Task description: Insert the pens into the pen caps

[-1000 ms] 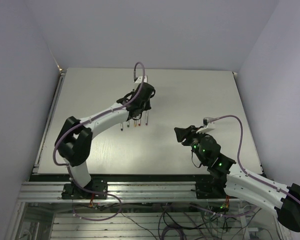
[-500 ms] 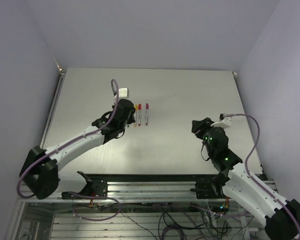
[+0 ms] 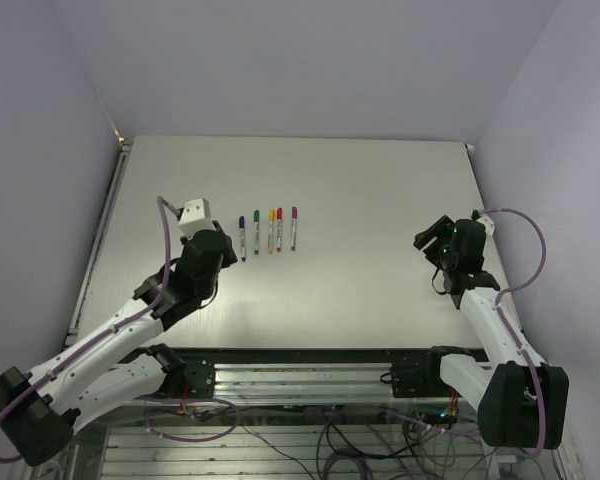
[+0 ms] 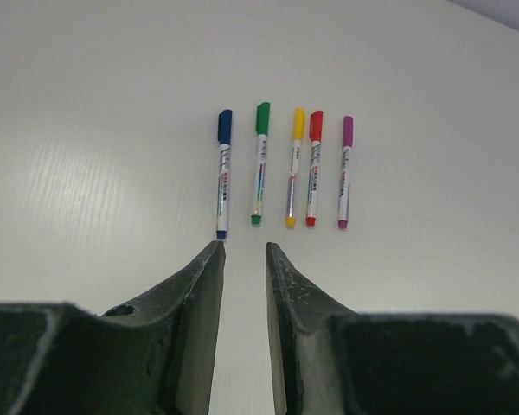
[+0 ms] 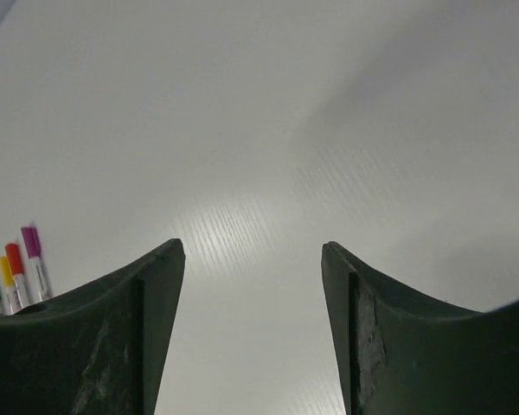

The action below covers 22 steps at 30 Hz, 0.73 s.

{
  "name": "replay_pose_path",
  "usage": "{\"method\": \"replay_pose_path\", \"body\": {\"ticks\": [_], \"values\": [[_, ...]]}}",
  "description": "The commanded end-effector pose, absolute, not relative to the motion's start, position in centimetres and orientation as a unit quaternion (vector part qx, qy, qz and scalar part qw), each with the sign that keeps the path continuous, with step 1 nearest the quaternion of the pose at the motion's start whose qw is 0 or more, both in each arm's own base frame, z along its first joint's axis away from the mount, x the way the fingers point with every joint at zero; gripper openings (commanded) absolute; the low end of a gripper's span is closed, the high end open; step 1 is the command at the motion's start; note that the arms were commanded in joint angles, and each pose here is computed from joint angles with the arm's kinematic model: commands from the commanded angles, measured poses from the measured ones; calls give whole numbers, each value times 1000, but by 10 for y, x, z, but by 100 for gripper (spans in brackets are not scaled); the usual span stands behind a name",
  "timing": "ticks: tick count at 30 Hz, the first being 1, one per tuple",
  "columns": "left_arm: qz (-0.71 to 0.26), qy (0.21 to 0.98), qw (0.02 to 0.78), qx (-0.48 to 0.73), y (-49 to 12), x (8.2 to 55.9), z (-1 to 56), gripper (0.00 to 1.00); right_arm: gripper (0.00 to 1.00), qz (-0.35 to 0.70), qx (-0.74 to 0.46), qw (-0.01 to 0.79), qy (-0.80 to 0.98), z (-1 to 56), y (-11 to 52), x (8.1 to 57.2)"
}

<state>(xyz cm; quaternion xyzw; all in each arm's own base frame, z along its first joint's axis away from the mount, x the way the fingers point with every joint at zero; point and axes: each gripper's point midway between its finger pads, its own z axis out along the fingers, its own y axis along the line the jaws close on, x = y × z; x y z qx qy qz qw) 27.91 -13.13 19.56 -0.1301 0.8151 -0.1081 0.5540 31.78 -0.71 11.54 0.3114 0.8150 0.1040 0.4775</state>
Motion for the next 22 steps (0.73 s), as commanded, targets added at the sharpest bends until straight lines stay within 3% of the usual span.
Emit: {"method": "replay_pose_path", "body": {"ticks": [1,11,22], "values": [[-81,807,561,-165,-106,270,194,36,65,107,267,489,824,133,-4,319],[-74,812,552,-173,-101,264,186,35,73,59,329,514,790,145,-29,303],[-67,817,546,-174,-98,261,183,35,72,30,369,497,785,140,-41,297]]}}
